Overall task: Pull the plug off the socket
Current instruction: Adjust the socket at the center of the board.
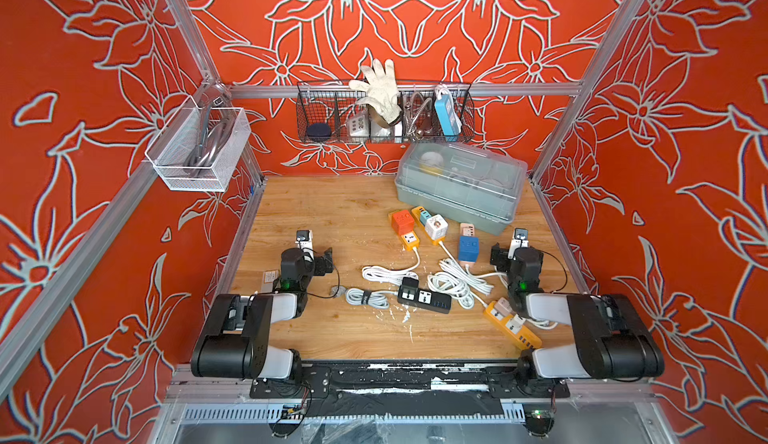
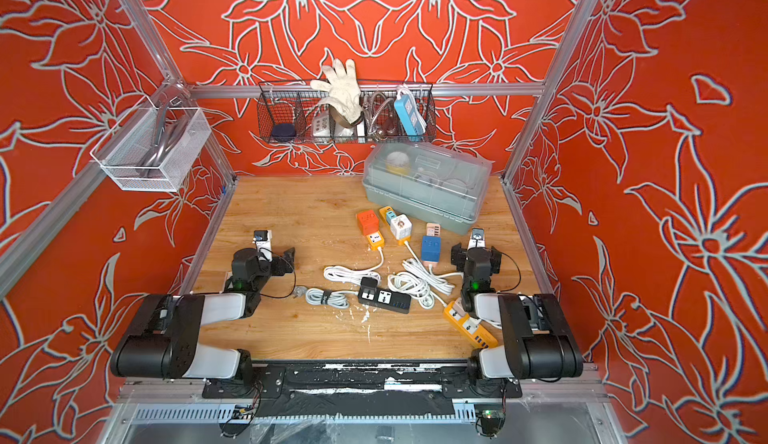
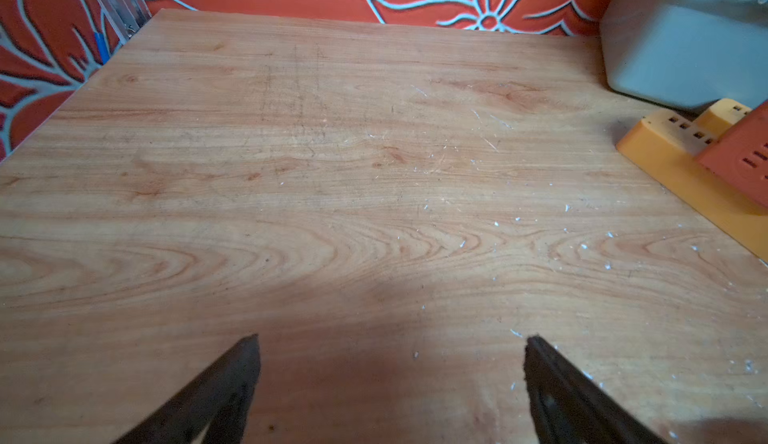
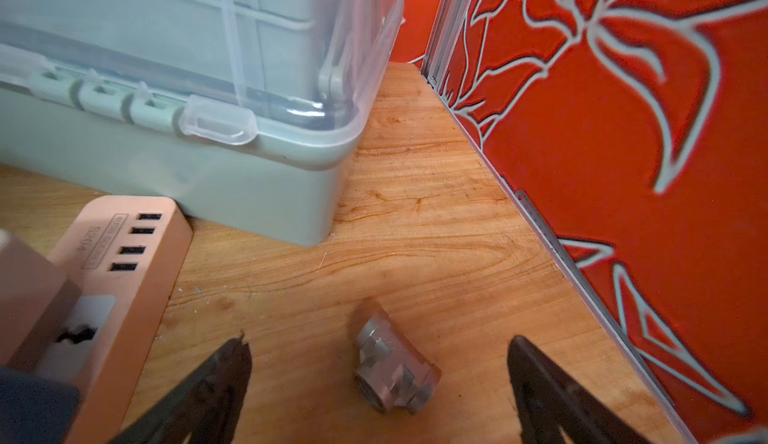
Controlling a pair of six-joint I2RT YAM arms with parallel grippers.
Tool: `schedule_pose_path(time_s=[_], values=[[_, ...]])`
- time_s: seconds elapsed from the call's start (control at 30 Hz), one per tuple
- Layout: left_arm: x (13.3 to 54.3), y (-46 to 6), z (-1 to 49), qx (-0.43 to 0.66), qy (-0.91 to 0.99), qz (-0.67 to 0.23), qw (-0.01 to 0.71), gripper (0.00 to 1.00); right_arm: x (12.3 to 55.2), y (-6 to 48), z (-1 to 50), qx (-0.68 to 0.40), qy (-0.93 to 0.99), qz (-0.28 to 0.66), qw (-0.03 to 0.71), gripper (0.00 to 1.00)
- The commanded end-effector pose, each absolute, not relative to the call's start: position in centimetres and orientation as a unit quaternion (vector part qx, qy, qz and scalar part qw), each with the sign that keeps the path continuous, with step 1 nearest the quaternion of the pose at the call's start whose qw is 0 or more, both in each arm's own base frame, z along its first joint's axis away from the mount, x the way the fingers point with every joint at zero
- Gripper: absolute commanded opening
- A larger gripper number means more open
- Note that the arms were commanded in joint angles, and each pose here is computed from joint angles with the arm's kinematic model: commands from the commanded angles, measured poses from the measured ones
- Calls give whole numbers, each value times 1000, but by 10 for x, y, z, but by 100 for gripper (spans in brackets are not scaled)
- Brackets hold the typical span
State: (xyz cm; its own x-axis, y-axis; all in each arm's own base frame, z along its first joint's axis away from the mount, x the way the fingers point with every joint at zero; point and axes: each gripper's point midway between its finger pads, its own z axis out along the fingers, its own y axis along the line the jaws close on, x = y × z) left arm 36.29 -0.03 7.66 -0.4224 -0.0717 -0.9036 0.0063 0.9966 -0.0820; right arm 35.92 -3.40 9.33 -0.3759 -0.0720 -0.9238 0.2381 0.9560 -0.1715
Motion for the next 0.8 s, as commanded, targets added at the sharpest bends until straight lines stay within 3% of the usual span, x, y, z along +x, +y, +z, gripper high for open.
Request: schedule_pose_path(time_s=[0.0, 0.53, 0.67, 0.77], values=[[366, 1, 85, -16, 835, -33, 549, 98, 364, -34, 98, 53, 815, -146, 557, 100], [370, 16, 92, -54, 831, -15, 553, 98, 358, -33, 106, 54, 809, -139, 568, 100], [376, 27, 113, -80, 877, 14, 474, 98, 340, -35, 149, 62, 815, -132, 561, 100], [379, 21, 149, -85, 879, -5, 469, 98, 319, -25, 186, 48, 818, -101, 564, 100]])
